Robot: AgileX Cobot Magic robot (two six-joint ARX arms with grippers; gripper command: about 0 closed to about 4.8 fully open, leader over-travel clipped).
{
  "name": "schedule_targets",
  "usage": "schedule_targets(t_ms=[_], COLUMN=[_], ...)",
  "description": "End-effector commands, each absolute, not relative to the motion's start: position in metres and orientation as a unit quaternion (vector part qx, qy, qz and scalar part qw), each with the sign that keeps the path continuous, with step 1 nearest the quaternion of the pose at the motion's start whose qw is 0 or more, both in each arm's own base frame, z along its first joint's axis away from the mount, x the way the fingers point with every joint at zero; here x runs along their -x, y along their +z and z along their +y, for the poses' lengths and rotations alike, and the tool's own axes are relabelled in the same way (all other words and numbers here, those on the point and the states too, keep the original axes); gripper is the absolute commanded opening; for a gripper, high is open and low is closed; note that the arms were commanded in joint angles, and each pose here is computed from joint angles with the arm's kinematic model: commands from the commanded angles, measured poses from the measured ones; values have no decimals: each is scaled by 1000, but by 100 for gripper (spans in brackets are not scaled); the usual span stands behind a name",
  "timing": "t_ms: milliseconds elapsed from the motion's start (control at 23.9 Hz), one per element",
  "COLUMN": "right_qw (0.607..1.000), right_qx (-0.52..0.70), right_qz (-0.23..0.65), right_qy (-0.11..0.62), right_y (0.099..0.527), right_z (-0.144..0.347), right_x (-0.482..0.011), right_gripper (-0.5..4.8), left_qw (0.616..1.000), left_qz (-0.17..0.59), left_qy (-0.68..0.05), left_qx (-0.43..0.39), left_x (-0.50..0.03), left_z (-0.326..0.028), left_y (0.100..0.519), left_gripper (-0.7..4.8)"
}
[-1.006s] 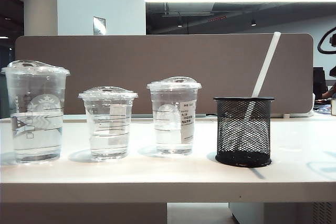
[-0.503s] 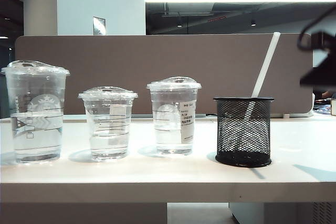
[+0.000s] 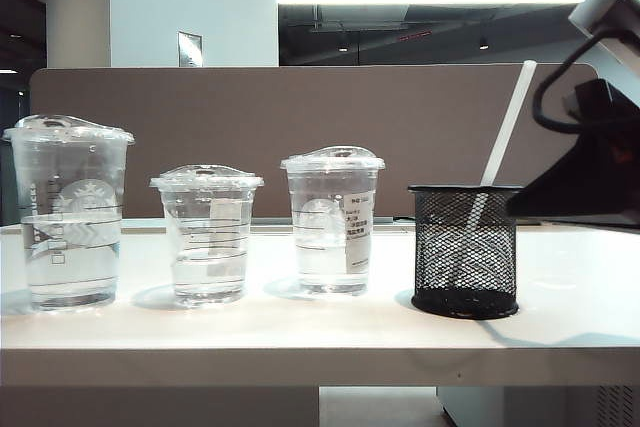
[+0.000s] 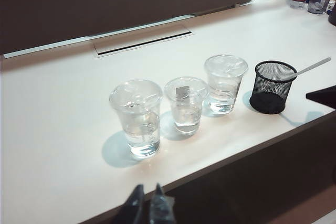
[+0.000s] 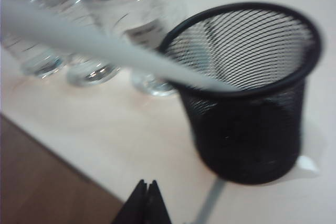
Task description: Pick up the straw and insert it into the small coffee cup.
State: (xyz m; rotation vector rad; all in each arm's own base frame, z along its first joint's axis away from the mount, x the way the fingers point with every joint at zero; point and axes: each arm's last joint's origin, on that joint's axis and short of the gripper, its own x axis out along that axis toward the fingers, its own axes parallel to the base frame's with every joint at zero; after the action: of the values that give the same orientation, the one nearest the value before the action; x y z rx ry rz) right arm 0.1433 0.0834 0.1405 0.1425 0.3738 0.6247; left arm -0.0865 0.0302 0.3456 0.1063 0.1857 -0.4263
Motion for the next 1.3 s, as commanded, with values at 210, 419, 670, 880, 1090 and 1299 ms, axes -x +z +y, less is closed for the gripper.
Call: schedule_targets(t_ms=[210, 419, 670, 880, 1090, 1299], right_qw=[927, 934, 955, 961, 932, 935], right_qx=[-71, -72, -68, -69, -81, -82], right_qz=[177, 161, 153, 152, 174, 159], right_qy=[323, 312, 244, 221, 307, 306], right_y=[133, 133, 133, 133, 133, 140], right_z=[98, 114, 116, 94, 93, 88], right_x=[-160, -190, -212, -223, -216, -201], right_gripper=[-5, -5, -5, -5, -4, 45], left_qw=[970, 969, 968, 968, 968, 968], left_qz=[94, 94, 94, 93, 94, 93], left_qy=[-217, -223, -230, -229, -230, -225], left_qx=[-50, -48, -47, -47, -47, -52], left_x=[87, 87, 87, 87, 87, 87], left_z=[30, 30, 29, 29, 29, 30], left_y=[346, 345, 346, 346, 346, 345], left_gripper=[22, 22, 22, 22, 22, 22])
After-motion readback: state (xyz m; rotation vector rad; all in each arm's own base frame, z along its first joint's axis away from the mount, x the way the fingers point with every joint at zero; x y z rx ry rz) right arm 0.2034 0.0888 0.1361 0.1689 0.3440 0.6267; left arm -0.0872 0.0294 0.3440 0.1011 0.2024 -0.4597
